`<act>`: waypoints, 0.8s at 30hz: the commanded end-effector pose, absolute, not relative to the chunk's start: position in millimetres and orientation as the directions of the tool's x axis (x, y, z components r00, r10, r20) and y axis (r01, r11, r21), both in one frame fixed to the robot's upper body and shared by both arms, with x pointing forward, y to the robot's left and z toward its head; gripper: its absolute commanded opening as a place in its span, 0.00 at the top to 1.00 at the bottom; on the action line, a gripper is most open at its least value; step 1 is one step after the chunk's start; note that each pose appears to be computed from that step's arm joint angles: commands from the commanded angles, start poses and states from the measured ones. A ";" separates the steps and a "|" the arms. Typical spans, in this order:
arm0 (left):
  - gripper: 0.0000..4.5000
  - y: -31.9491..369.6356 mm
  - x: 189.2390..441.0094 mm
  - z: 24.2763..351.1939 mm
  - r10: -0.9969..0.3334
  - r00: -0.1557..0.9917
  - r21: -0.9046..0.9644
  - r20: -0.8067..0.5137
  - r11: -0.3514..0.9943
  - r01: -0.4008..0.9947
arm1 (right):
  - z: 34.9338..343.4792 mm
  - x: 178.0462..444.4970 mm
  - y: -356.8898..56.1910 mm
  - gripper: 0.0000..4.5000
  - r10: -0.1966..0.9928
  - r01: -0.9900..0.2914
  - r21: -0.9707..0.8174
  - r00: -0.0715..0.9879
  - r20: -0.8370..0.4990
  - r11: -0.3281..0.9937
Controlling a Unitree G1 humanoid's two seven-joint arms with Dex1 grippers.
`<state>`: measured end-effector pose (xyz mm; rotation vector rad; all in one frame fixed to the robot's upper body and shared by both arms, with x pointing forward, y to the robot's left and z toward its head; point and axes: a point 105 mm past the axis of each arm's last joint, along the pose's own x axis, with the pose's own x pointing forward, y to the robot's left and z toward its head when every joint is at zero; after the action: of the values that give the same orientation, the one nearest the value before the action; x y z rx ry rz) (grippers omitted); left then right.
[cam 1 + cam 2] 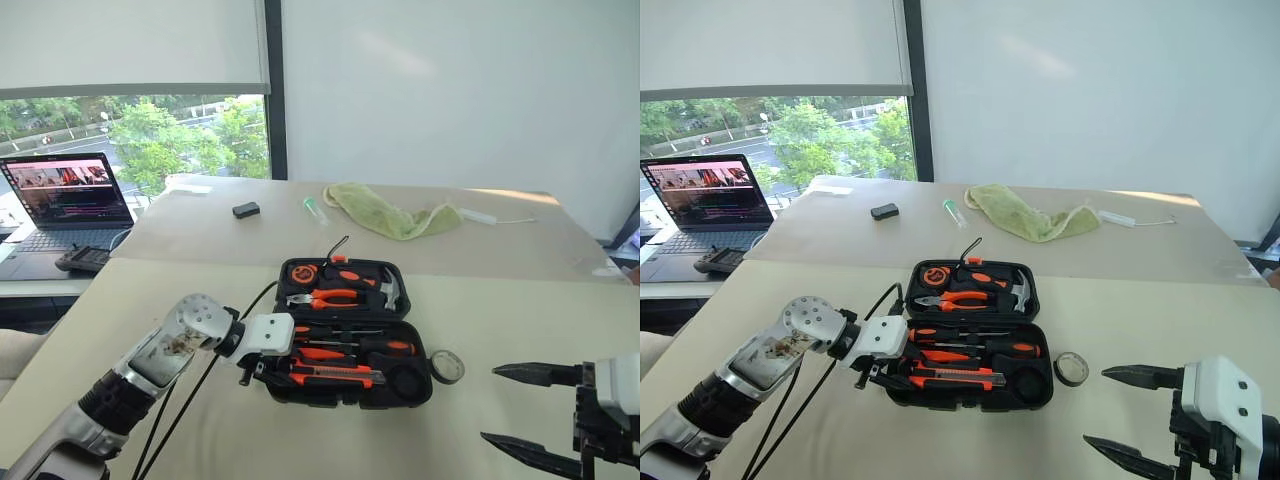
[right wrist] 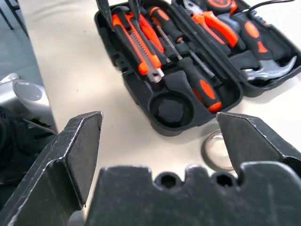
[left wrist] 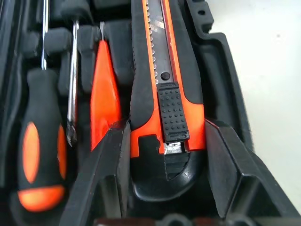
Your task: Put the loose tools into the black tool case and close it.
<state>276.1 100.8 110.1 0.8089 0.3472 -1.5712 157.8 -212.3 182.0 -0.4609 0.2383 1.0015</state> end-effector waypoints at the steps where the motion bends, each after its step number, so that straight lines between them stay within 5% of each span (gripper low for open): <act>1: 0.61 98.5 274.8 109.7 -0.733 0.009 0.240 -0.680 -0.210 0.948 | 189.1 156.4 -209.6 0.00 0.757 -0.849 -0.292 0.526 -0.389 0.440; 4: 0.61 97.6 269.3 113.2 -0.734 -0.025 0.207 -0.678 -0.223 0.952 | 188.7 156.0 -209.2 0.00 0.755 -0.848 -0.290 0.528 -0.389 0.443; 5: 0.38 96.3 268.2 115.3 -0.743 -0.026 0.198 -0.668 -0.211 0.957 | 188.7 155.9 -209.1 0.00 0.754 -0.848 -0.290 0.529 -0.389 0.445; 11: 0.01 92.6 261.6 132.2 -0.789 0.013 0.207 -0.614 -0.146 0.967 | 187.4 156.6 -206.1 0.00 0.755 -0.847 -0.287 0.530 -0.385 0.448; 15: 0.01 94.3 252.7 159.2 -0.862 0.009 0.170 -0.507 -0.089 0.981 | 187.0 156.1 -204.5 0.00 0.755 -0.846 -0.286 0.532 -0.383 0.451; 19: 0.26 87.6 258.7 169.8 -0.924 0.035 0.090 -0.381 0.000 0.996 | 186.3 158.5 -202.2 0.00 0.759 -0.844 -0.284 0.535 -0.372 0.455; 24: 0.70 82.1 271.6 134.1 -0.944 0.110 0.054 -0.311 0.097 0.994 | 185.9 160.5 -197.2 0.00 0.762 -0.838 -0.285 0.543 -0.354 0.465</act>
<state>267.9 81.2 144.0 0.2675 0.2241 -1.4825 162.1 -201.9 181.4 -0.4572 0.2129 0.9841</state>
